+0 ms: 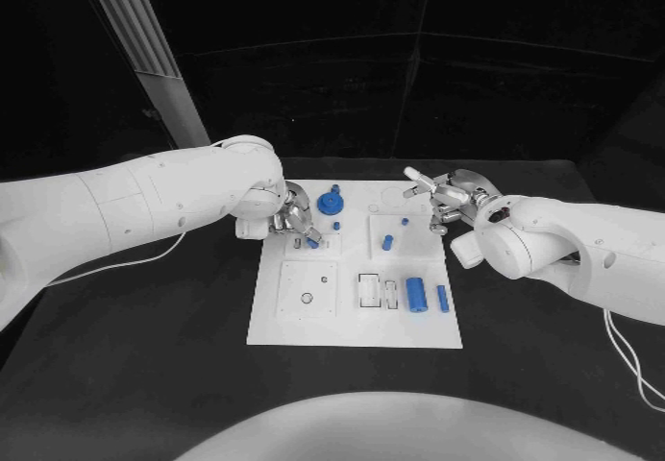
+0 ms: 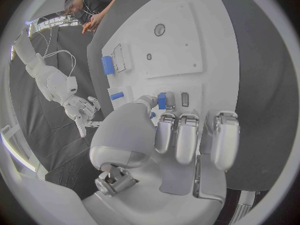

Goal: Assemble the parts on the task board

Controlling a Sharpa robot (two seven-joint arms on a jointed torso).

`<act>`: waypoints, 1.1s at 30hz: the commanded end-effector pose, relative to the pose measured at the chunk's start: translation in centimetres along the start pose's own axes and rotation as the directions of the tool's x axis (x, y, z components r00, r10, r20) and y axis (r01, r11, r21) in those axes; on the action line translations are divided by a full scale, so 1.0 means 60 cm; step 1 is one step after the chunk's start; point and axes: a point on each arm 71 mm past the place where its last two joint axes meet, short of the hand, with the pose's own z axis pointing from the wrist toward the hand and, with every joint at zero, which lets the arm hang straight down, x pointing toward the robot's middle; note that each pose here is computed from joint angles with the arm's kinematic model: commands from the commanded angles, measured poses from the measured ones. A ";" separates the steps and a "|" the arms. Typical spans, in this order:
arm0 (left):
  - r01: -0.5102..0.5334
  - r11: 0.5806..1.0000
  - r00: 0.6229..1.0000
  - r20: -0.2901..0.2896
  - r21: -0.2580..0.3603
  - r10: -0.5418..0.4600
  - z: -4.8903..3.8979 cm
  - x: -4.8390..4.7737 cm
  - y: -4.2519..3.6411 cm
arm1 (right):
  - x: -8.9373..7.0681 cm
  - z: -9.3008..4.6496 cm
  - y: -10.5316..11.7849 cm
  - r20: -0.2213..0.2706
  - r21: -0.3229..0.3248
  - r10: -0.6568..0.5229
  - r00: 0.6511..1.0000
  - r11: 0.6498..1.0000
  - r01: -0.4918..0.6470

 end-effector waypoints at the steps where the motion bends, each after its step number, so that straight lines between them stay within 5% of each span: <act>1: 0.009 1.000 1.000 0.016 0.001 -0.009 0.000 0.000 0.007 | 0.001 0.000 0.002 -0.006 -0.006 -0.003 1.000 1.000 0.003; 17: 0.021 1.000 0.999 0.032 0.018 -0.022 -0.005 -0.003 0.014 | -0.001 0.001 0.001 -0.002 -0.004 -0.004 1.000 1.000 0.004; 33: 0.019 1.000 0.999 0.040 0.022 -0.020 -0.002 -0.004 0.002 | 0.000 0.000 0.002 -0.003 -0.004 -0.005 1.000 1.000 0.005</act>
